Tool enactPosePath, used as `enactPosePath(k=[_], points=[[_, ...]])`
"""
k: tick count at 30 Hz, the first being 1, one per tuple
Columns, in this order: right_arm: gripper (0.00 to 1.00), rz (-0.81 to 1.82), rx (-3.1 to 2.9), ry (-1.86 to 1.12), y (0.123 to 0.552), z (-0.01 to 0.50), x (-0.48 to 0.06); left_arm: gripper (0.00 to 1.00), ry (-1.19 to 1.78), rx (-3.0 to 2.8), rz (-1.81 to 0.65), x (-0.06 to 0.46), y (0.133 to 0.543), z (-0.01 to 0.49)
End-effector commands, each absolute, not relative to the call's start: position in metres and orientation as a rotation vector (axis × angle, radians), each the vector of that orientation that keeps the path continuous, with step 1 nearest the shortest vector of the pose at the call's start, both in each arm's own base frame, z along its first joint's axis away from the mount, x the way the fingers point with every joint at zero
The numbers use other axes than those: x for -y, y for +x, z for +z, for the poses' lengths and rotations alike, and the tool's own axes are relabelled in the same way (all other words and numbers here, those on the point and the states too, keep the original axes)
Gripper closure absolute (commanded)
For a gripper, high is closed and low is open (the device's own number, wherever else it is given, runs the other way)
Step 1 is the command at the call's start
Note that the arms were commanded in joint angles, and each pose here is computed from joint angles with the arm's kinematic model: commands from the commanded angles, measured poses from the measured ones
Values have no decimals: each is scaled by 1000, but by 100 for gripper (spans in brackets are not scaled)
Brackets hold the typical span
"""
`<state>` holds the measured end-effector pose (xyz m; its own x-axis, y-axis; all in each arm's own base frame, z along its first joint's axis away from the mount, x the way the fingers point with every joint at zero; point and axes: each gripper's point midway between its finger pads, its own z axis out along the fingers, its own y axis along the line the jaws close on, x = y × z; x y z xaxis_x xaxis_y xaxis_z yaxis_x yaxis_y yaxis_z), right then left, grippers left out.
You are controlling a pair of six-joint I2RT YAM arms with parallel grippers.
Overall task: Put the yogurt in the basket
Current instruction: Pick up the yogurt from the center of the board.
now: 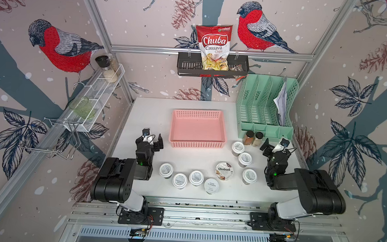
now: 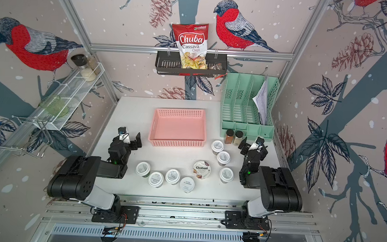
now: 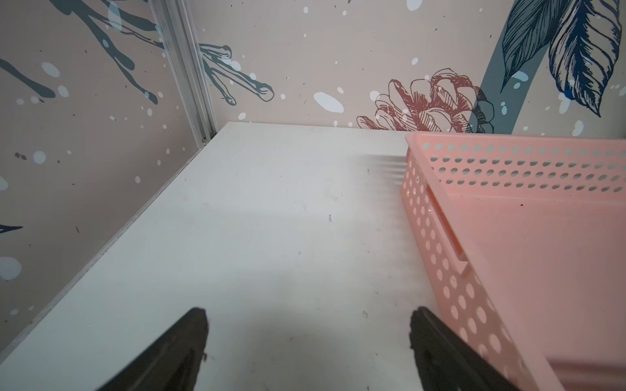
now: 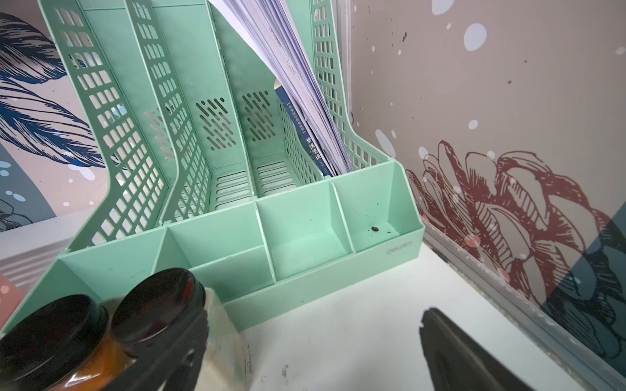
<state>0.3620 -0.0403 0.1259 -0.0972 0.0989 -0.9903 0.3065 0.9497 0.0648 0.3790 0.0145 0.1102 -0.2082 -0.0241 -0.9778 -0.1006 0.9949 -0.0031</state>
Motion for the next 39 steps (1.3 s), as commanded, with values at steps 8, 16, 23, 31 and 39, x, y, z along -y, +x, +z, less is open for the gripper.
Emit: enactPosePath(k=[8,16,23,31,39], points=[[1,-182,-1654,315,363,129,41,4,-104,-1729,77,-15,381,123],[0,-180,-1653,314,363,130,41,4,-103,-1731,75,-15,381,122],[1,-179,-1654,314,363,130,40,4,-101,-1729,74,-15,380,123],[0,-180,-1654,315,363,130,41,4,-101,-1730,74,-15,381,123],[1,-251,-1616,359,355,136,43,4,-274,-1836,155,-37,393,135]])
